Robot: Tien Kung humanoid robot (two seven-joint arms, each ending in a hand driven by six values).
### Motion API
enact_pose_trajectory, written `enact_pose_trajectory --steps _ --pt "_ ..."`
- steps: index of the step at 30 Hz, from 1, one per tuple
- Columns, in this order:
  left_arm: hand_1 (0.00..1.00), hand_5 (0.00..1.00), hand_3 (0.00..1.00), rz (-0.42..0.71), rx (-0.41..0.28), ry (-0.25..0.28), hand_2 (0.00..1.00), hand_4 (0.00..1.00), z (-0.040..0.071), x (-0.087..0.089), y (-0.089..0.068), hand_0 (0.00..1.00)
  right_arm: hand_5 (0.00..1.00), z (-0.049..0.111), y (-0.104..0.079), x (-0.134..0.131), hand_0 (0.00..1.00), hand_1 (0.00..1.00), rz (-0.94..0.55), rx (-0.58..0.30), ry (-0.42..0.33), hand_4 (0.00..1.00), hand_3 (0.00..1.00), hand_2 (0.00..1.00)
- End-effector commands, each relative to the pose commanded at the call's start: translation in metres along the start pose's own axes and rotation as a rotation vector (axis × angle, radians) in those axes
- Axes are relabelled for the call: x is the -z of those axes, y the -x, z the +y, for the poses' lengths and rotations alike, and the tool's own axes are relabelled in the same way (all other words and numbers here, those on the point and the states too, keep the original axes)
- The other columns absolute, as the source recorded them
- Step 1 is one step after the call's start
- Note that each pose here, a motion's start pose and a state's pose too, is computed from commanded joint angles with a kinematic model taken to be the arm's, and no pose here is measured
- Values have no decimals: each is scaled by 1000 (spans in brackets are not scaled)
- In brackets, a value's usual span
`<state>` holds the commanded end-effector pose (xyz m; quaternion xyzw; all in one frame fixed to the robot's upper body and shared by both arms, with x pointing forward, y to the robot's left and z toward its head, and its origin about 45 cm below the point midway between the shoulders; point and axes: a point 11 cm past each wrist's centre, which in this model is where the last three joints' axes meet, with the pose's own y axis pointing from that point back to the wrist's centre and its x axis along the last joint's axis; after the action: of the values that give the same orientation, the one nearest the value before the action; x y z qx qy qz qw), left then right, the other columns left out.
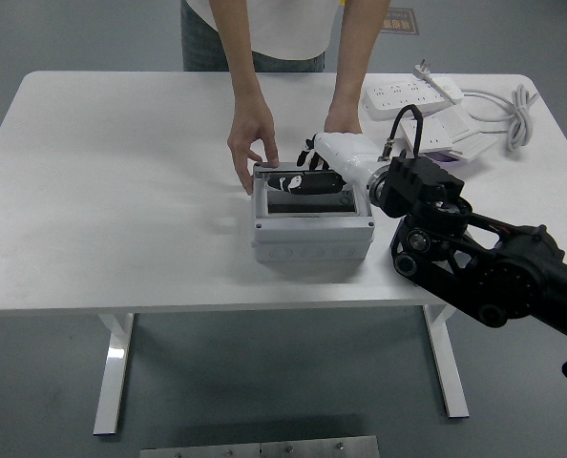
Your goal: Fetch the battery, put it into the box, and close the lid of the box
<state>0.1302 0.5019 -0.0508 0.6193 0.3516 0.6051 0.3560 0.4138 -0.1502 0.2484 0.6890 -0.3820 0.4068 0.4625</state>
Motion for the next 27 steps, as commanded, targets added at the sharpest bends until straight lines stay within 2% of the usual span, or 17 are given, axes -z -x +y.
enact_pose_trajectory --steps 1,6,7,9,14,19,25,26,27 --pt "701 42 557 0 0 0 602 603 0 0 0 601 909 0 0 0 601 481 2 2 1 939 677 574" --pt "701 42 557 0 0 0 602 603 0 0 0 601 909 1 3 -2 601 481 6 17 8 939 677 574" --pt "702 42 558 0 0 0 602 603 0 0 0 601 908 2 3 -2 566 474 6 19 9 936 675 569" --pt "702 42 558 0 0 -1 602 603 0 0 0 601 908 2 3 -2 566 474 4 19 9 936 675 569" --pt "701 40 558 0 1 0 603 602 0 0 0 601 909 2 -4 -8 565 475 -36 -14 11 934 678 569" --pt "701 40 558 0 1 1 603 602 0 0 1 601 909 5 -14 -25 565 475 -158 -86 9 934 678 569" --pt "701 41 557 -2 7 0 602 603 0 1 4 601 908 14 -13 -53 564 473 -386 -176 -12 934 677 566" --pt "702 41 557 -2 9 1 603 603 0 1 5 602 863 17 -12 -62 487 442 -441 -201 -13 920 643 539" --pt "702 41 557 -2 10 2 603 603 -1 2 6 602 863 19 -12 -68 487 442 -478 -220 -14 920 643 539"
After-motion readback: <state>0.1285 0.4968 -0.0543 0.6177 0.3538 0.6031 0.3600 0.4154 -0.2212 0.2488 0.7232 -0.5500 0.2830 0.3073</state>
